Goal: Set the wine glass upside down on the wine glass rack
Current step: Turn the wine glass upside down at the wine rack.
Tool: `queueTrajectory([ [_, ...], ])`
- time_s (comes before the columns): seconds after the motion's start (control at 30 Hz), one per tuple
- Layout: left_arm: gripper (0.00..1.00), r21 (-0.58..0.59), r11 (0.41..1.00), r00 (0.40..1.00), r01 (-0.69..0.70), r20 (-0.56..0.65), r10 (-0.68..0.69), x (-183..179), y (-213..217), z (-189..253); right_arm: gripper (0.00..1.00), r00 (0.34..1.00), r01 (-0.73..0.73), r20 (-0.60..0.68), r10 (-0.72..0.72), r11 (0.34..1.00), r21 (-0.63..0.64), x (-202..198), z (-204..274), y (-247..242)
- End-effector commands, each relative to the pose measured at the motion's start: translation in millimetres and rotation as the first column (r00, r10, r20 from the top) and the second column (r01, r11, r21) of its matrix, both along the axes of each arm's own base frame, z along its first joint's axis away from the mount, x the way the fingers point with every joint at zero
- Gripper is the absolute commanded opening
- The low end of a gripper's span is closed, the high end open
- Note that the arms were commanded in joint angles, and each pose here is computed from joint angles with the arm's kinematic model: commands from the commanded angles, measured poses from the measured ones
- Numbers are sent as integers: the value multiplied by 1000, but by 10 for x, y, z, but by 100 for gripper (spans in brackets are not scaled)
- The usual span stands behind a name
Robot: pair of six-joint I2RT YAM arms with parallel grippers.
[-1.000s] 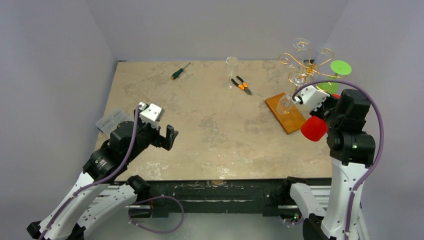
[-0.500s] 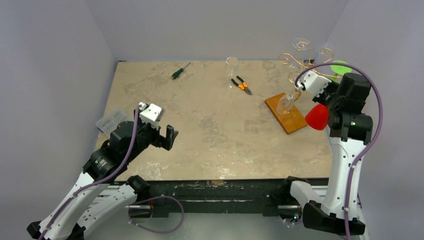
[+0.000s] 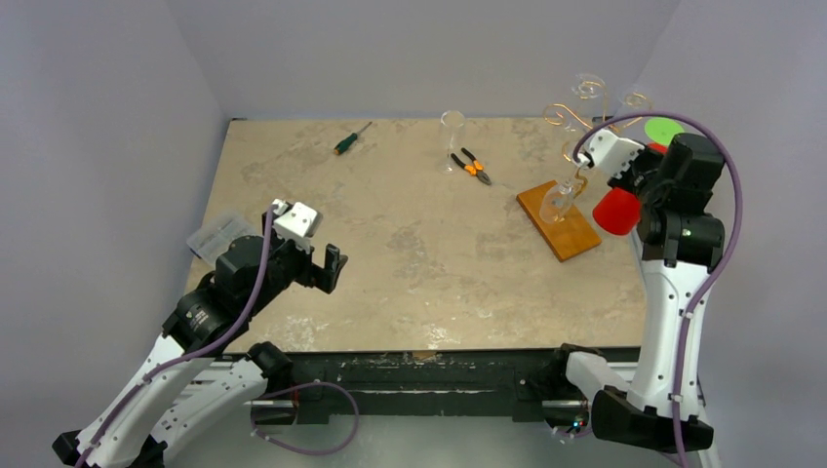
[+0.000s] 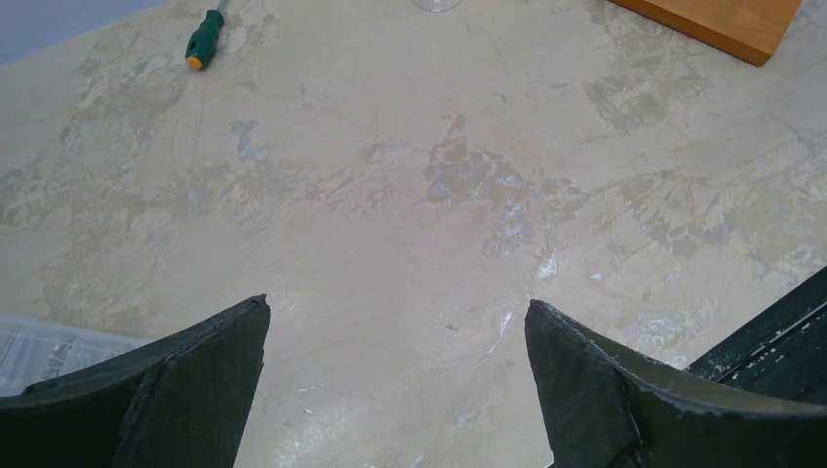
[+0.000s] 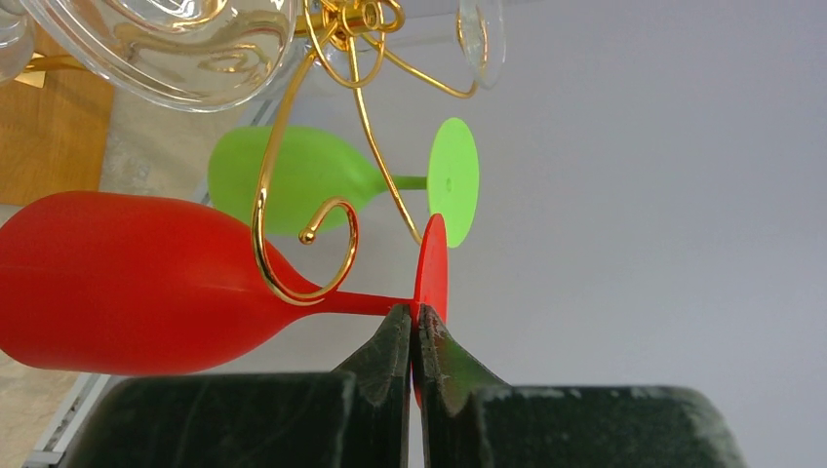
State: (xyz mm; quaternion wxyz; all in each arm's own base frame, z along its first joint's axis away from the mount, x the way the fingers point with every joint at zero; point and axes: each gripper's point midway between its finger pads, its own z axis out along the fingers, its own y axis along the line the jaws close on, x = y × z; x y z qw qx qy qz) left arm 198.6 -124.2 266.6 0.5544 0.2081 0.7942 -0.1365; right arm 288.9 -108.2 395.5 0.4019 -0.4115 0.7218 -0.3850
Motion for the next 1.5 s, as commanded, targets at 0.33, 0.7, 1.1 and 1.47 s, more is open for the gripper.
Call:
queueTrajectory([
  [0.33, 100, -2, 1000, 999, -18, 32, 18, 80, 16, 58, 0, 996, -79, 40, 79, 997, -2, 270, 57, 68],
  [0.7, 100, -4, 1000, 1000, -13, 26, 13, 88, 2, 48, 0, 994, -111, 25, 111, 994, 17, 289, -1, 127],
  [1.1, 100, -5, 1000, 1000, -15, 25, 15, 91, 7, 47, 0, 990, -142, 22, 142, 990, 19, 354, -34, 167],
  [1.47, 100, -5, 1000, 1000, -15, 22, 15, 95, 6, 43, 0, 982, -187, 32, 186, 982, 28, 391, -30, 243],
])
